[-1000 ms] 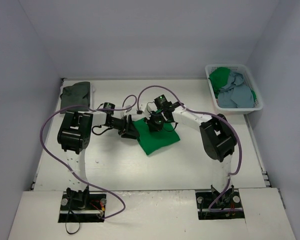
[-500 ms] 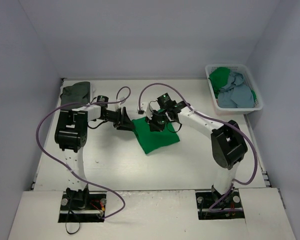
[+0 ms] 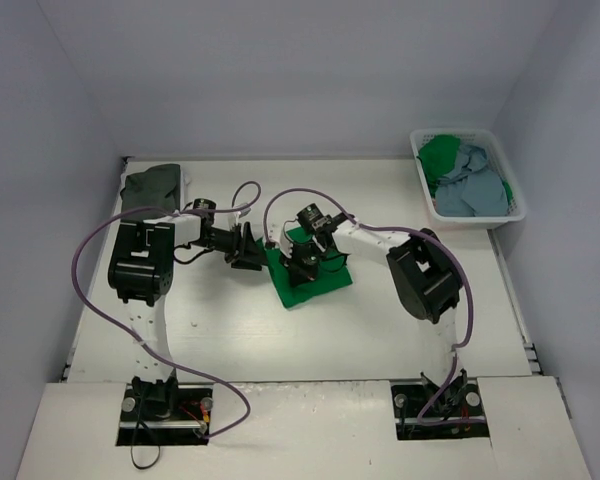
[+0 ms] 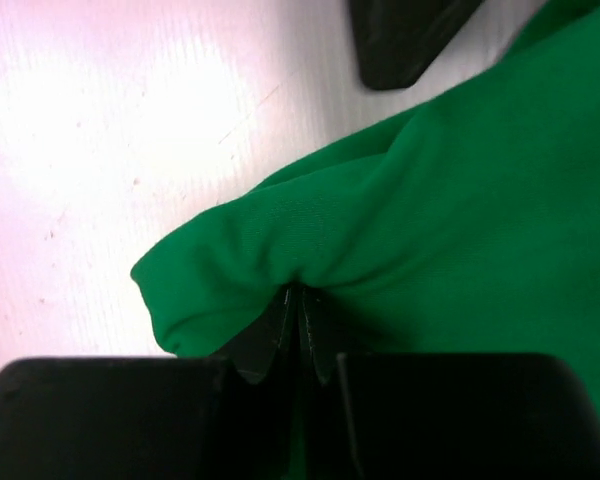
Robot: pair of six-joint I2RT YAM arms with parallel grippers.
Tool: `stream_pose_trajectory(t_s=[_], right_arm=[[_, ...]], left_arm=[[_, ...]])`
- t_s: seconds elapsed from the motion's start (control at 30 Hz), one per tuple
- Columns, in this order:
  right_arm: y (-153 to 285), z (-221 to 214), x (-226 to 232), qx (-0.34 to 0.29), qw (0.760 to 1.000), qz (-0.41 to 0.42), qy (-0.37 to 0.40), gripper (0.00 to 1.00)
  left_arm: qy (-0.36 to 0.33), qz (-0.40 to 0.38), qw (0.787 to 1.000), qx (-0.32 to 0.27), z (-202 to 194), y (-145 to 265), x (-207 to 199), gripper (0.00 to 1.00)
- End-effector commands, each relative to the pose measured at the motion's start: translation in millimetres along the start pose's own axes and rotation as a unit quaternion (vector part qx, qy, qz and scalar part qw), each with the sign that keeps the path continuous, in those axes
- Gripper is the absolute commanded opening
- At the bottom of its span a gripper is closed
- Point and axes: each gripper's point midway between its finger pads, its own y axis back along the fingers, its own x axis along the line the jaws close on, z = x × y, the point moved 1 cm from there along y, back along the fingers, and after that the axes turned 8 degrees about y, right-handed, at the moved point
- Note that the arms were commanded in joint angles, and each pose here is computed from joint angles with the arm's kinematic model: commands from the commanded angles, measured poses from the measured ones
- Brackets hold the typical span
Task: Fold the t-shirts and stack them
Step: Smooth out wrinkles on the folded tshirt
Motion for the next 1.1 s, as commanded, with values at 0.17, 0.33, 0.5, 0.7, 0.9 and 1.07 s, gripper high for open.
stream_pose_trajectory(t_s=[0.17, 0.33, 0.5, 0.7, 0.9, 1.07], right_arm=[[-9, 3, -47, 0.002, 0.999, -0.044, 0.001, 0.00], [9, 25, -49, -0.019, 0.998, -0.059, 0.016, 0.00], [48, 44, -48, -0.041, 0.995, -0.089, 0.030, 0.01], [93, 62, -50, -0.070, 0.989, -0.123, 0.040, 0.08], [104, 43, -63, -0.065, 0.988, -0.136, 0.021, 0.11], [84, 13, -67, -0.039, 0.992, -0.120, 0.005, 0.03]], left_arm=[[-0.049, -0.029, 0.998, -0.015, -2, 14, -30, 0.44], [-0.045, -0.031, 0.998, -0.020, 7, 11, -29, 0.45], [-0.040, -0.028, 0.999, -0.023, 17, 5, -22, 0.45], [-0.035, -0.024, 0.999, -0.023, 20, 3, -19, 0.45], [-0.034, -0.019, 0.999, -0.021, 23, -1, -16, 0.45], [-0.035, -0.015, 0.999, -0.015, 28, -10, -15, 0.46]])
